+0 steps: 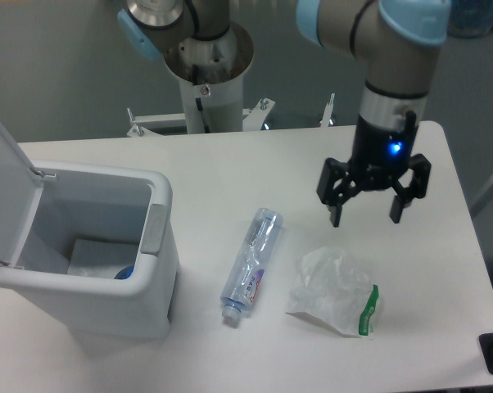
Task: Open the trash can
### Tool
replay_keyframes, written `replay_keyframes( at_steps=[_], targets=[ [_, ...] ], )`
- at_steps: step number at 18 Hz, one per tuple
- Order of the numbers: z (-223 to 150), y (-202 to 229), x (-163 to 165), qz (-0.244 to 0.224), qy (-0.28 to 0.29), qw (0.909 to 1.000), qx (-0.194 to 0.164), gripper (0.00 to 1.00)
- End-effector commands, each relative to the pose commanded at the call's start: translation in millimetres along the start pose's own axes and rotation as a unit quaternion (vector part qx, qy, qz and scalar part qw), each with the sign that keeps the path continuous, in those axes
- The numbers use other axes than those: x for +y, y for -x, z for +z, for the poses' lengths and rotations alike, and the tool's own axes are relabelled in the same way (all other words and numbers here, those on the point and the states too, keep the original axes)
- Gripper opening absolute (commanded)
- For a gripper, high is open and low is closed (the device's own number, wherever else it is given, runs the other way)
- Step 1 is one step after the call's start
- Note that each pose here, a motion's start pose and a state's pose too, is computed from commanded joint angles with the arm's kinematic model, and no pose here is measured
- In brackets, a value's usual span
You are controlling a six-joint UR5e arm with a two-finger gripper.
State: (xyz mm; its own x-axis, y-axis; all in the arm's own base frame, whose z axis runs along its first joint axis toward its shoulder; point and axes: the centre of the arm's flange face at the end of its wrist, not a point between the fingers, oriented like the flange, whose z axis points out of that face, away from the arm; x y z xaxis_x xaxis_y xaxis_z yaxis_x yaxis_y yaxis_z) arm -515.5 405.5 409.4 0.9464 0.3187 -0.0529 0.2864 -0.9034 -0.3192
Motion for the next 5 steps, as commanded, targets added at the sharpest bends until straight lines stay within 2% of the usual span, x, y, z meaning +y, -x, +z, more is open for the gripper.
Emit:
replay_keyframes(
  at_steps=[3,5],
  targets=[
    [28,12,18,0.078,0.035,0.9964,0.005,1.0],
    [39,21,29,0.111,0.05,0.9925,0.003,1.0]
  ],
)
